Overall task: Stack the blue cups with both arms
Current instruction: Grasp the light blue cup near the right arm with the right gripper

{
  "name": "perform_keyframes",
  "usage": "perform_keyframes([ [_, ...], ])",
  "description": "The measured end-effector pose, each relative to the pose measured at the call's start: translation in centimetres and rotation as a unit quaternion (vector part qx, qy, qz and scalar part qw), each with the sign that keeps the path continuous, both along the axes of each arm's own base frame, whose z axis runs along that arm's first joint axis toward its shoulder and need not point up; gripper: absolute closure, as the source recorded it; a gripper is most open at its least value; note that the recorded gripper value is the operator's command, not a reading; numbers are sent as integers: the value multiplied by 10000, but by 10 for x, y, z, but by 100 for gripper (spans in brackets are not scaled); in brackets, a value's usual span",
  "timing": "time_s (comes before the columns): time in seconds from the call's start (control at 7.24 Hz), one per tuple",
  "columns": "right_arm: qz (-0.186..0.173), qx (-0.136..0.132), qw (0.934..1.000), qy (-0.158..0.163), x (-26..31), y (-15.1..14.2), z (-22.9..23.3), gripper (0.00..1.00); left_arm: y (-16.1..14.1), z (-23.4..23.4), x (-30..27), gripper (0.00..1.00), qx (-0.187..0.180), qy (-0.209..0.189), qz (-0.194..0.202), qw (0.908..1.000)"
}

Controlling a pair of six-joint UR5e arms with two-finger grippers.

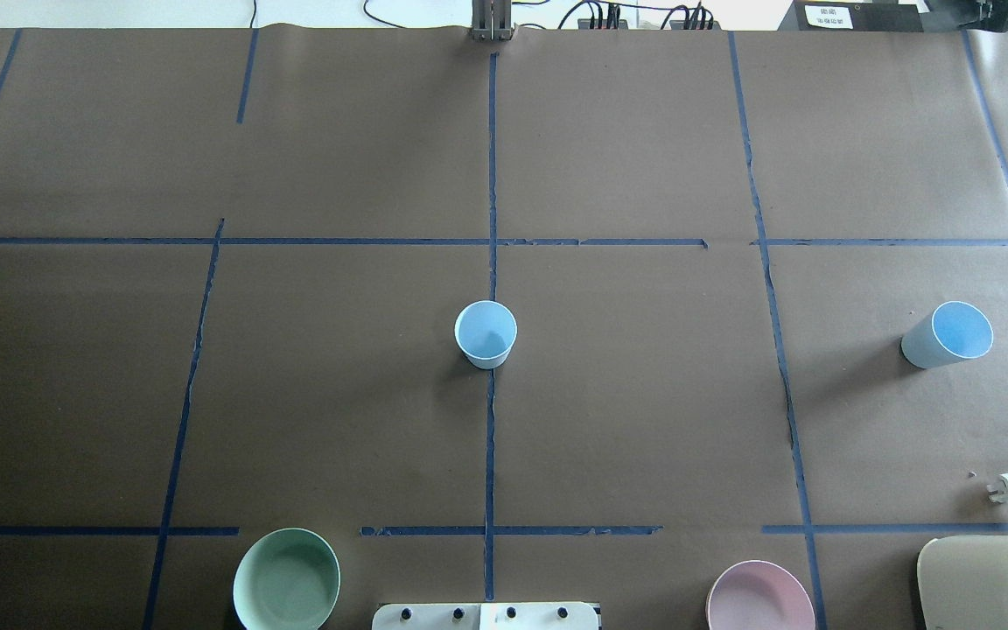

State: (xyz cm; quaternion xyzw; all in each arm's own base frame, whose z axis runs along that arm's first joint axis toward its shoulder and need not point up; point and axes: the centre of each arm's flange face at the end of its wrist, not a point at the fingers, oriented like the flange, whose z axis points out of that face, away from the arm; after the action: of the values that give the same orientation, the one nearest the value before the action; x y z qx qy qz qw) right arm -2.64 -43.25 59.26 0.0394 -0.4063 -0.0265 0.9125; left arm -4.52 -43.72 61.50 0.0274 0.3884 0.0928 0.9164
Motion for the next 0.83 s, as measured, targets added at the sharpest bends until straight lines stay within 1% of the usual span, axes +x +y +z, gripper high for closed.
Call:
perform_keyframes([
  [0.14, 169, -29, 9999, -10, -30, 1, -6, 0, 1, 0, 0, 0, 5, 2, -3, 10000],
  [0.28, 247, -2, 9997, 69, -56, 2, -5, 0, 2, 0, -1, 0, 6, 2, -5, 10000],
  [0.55, 189, 59, 9997, 120, -86, 3, 10, 0, 6, 0, -1, 0, -2, 7, -7, 10000],
  [0.83, 25, 48, 9999, 163, -105, 7, 18, 0, 7, 0, -1, 0, -4, 9, -7, 10000],
])
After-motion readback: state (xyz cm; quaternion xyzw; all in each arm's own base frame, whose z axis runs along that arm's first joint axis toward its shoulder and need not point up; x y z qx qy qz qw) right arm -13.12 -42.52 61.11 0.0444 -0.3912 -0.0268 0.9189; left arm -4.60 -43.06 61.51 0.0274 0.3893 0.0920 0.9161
